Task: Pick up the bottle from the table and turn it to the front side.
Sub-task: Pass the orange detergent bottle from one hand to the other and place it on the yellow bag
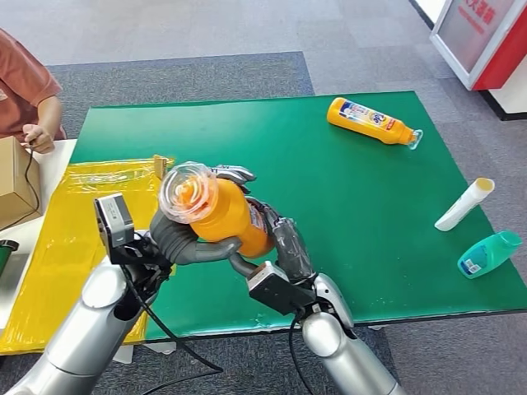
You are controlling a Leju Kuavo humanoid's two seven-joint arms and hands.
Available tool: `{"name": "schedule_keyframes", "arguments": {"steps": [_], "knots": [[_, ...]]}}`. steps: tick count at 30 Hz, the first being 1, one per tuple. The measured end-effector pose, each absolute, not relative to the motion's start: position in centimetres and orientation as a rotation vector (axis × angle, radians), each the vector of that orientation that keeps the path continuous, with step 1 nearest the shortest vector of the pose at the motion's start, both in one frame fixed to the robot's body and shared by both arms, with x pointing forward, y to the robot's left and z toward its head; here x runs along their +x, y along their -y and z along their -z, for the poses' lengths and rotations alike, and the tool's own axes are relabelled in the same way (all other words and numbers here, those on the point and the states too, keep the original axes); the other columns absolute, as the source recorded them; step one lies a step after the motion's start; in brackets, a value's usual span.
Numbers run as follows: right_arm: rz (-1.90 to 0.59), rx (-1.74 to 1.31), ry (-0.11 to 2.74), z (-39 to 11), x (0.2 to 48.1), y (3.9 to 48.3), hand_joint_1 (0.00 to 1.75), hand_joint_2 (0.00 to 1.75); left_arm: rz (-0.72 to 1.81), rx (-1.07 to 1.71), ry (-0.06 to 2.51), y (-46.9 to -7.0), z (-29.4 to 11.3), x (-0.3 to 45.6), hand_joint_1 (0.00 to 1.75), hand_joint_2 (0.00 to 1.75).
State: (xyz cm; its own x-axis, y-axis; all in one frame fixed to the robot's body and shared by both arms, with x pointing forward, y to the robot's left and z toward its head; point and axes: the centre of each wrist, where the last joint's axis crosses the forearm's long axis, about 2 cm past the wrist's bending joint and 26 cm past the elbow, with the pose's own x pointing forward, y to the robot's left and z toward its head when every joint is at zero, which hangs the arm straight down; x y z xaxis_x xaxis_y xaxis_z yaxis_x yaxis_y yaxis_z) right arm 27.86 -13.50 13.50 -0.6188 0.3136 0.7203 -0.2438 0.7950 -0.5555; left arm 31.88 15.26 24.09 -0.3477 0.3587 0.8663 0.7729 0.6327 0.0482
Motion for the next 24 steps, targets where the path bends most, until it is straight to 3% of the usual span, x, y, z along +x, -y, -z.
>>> {"name": "schedule_keyframes", "arguments": {"steps": [8, 9, 12, 13, 19, 24], "knots": [[-0.799, -0.051, 2.085, -13.3, 27.8, 13.5, 1.71, 1.75, 0.548, -0.916, 1.927, -15.3, -23.7, 32.0, 1.75, 1.75], [-0.798, -0.051, 2.084, -13.3, 27.8, 13.4, 1.56, 1.75, 0.547, -0.916, 1.926, -15.3, -23.6, 32.0, 1.75, 1.75], [-0.791, -0.051, 2.074, -13.3, 27.8, 13.4, 0.29, 1.75, 0.537, -0.91, 1.929, -15.4, -23.5, 32.1, 1.75, 1.75], [-0.788, -0.049, 2.067, -13.2, 27.8, 13.4, 0.0, 1.75, 0.53, -0.902, 1.933, -15.5, -23.5, 32.1, 1.75, 1.75], [-0.723, -0.032, 1.998, -12.5, 27.7, 13.9, 0.0, 1.75, 0.47, -0.754, 1.975, -16.2, -22.1, 31.2, 1.75, 1.75], [-0.635, -0.084, 1.965, -11.8, 27.3, 16.0, 0.0, 1.75, 0.442, -0.456, 2.066, -17.6, -20.7, 29.6, 1.75, 1.75]]}}
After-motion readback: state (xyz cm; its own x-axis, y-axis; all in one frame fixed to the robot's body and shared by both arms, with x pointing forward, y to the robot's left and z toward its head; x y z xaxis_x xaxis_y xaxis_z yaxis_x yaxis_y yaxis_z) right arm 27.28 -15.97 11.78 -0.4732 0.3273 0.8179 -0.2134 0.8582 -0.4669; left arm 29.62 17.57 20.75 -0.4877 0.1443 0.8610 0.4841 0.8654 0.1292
